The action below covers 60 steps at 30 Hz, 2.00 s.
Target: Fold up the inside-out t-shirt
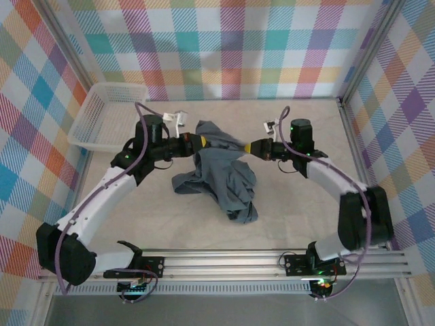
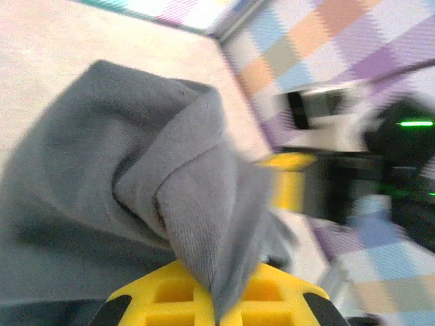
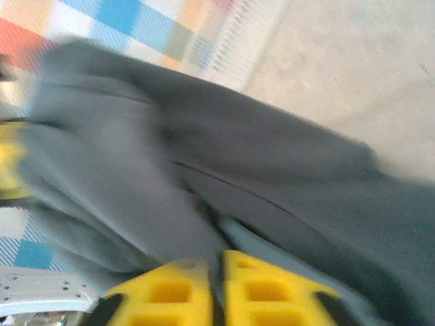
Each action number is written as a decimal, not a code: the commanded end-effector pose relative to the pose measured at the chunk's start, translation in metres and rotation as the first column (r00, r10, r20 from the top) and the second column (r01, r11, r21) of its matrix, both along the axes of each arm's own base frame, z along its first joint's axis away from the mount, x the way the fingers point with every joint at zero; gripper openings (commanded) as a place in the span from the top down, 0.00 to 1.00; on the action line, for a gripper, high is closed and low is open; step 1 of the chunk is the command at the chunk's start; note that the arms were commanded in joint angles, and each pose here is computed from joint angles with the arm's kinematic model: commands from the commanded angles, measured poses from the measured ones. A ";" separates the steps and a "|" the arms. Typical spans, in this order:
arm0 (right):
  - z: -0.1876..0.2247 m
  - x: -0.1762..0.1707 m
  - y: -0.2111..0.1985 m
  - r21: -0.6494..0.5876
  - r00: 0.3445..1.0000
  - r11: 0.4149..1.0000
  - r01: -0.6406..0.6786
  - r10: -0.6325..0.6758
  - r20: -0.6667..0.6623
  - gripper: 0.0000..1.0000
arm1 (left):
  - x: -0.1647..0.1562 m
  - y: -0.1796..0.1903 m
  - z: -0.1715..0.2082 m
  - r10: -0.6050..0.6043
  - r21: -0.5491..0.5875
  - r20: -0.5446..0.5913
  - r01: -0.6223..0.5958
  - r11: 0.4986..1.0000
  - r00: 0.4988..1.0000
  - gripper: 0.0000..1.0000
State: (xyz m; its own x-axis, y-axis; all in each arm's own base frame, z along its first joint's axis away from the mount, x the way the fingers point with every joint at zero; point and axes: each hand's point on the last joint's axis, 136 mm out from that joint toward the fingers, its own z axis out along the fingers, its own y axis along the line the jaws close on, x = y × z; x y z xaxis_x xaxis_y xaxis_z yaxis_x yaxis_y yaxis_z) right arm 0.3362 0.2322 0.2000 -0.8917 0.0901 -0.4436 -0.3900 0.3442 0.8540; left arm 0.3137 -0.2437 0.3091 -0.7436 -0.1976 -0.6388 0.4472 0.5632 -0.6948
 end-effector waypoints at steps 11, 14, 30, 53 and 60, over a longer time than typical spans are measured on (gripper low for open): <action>0.075 -0.060 0.011 -0.246 0.867 0.958 0.147 -0.005 0.499 0.52 | -0.016 -0.014 0.008 -0.110 -0.097 -0.113 0.099 0.990 0.987 1.00; 0.087 -0.067 0.035 -0.324 0.813 0.936 0.135 0.082 0.576 0.49 | -0.013 -0.017 0.007 -0.113 -0.089 -0.113 0.103 0.991 0.987 1.00; 0.130 -0.092 0.100 -0.135 0.836 0.973 -0.189 0.231 0.497 1.00 | -0.011 0.018 -0.068 -0.005 0.246 -0.088 0.026 0.969 0.996 1.00; 0.147 -0.069 0.075 0.160 0.952 0.953 -0.258 0.222 0.210 1.00 | -0.056 -0.014 -0.011 -0.184 0.184 0.299 0.133 0.974 0.936 0.54; 0.141 -0.068 0.075 0.143 0.964 0.960 -0.240 0.219 0.152 1.00 | -0.016 -0.037 -0.018 -0.121 0.169 0.257 0.078 0.982 0.959 0.66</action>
